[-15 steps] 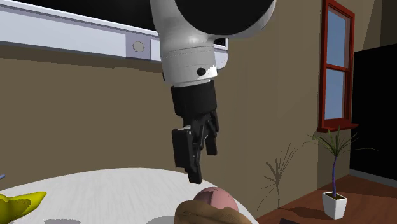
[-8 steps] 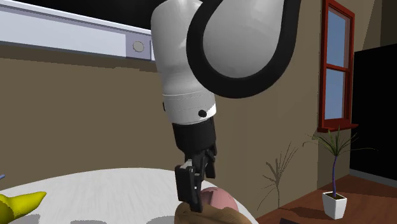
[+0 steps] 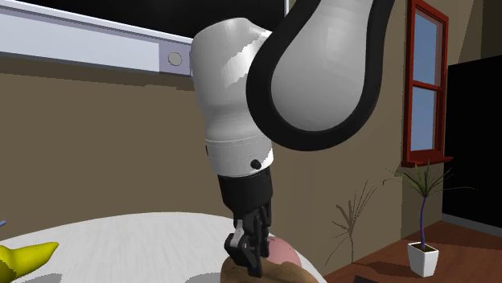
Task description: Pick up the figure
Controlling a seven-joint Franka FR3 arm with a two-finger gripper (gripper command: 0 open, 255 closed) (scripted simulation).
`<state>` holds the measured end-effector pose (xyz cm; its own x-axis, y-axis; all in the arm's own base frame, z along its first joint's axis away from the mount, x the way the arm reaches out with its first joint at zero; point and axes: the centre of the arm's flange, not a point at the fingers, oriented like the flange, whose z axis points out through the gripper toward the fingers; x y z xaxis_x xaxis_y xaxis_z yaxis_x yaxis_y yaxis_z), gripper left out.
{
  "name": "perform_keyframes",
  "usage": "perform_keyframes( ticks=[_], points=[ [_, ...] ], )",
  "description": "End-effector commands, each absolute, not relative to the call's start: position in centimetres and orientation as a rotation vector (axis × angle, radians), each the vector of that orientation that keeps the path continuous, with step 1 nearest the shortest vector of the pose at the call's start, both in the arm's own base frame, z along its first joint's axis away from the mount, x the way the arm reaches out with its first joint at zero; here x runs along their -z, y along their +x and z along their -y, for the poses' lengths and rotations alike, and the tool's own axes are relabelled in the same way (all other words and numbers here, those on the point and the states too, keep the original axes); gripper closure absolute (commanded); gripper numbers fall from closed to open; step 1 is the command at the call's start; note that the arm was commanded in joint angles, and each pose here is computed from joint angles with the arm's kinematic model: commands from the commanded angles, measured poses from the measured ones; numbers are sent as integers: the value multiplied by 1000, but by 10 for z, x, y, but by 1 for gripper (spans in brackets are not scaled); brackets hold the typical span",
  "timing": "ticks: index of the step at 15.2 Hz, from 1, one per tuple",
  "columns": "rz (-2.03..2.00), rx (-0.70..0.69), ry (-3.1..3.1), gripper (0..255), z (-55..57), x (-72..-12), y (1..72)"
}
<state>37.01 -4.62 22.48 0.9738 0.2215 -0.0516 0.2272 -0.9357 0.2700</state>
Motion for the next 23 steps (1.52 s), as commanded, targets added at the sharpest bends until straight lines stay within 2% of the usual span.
perform_keyframes(
  ticks=[1, 7, 23],
  points=[
    [-329, 31, 2845, 255, 46, -224, 370],
    [-329, 31, 2845, 255, 46, -225, 370],
    [-329, 31, 2845, 255, 46, -305, 370]
  ],
)
